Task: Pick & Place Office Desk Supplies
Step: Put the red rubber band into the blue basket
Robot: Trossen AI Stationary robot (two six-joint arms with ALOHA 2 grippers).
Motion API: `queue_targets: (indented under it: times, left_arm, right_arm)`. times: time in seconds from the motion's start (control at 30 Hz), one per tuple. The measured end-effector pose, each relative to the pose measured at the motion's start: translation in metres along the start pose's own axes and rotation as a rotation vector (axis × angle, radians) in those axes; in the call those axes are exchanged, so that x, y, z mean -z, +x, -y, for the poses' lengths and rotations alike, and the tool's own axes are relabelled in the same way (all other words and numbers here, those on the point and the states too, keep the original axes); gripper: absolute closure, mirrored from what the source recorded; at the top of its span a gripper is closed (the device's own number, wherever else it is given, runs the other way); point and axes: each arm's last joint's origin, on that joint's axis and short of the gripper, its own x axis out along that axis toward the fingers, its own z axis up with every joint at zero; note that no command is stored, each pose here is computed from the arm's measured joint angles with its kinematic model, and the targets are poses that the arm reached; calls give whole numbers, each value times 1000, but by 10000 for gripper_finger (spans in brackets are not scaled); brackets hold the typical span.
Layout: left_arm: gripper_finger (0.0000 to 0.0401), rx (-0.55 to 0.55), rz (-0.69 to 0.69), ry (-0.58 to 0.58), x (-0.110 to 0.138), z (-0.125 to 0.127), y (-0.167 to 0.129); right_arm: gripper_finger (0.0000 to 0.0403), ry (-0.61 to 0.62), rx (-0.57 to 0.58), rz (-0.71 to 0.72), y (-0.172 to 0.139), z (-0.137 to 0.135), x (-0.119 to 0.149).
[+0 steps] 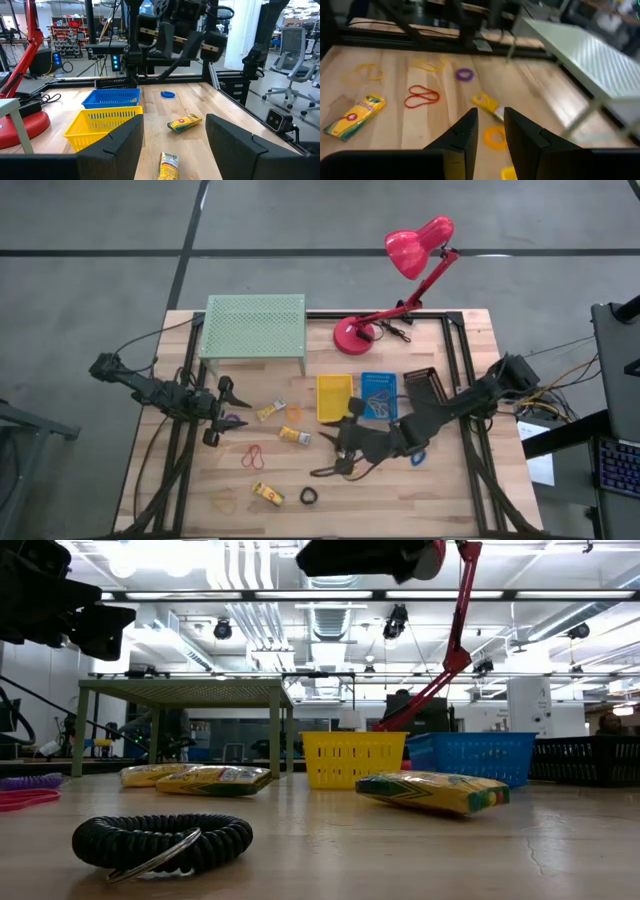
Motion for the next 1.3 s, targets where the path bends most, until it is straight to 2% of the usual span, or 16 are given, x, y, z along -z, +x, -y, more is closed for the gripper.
queue_targets:
  times: [0.17,0.27,0.57,0.67,0.77,1.0,1.17,1.3]
  left_arm:
    - [182,0,0,0,0,0,0]
    - [182,0,0,0,0,0,0]
    - [182,0,1,0,0,0,0]
    - [182,0,1,0,0,0,0]
    - [182,0,1,0,0,0,0]
    - [182,0,0,0,0,0,0]
    - [182,0,0,0,0,0,0]
    - [182,0,0,0,0,0,0]
  right_arm:
    - [312,-104,-96,-16,5,-5,3]
    - [316,-86,-142,5,8,-6,-1]
    - [325,-58,-146,-3,9,-7,0]
    - [323,-48,-80,8,6,-5,-3]
    - [318,-58,-2,12,-6,-5,-7]
    - [314,-120,-29,-6,-50,-14,-10]
    - [314,-142,55,-9,-85,-14,-3]
    - [319,-103,84,23,-115,-7,3]
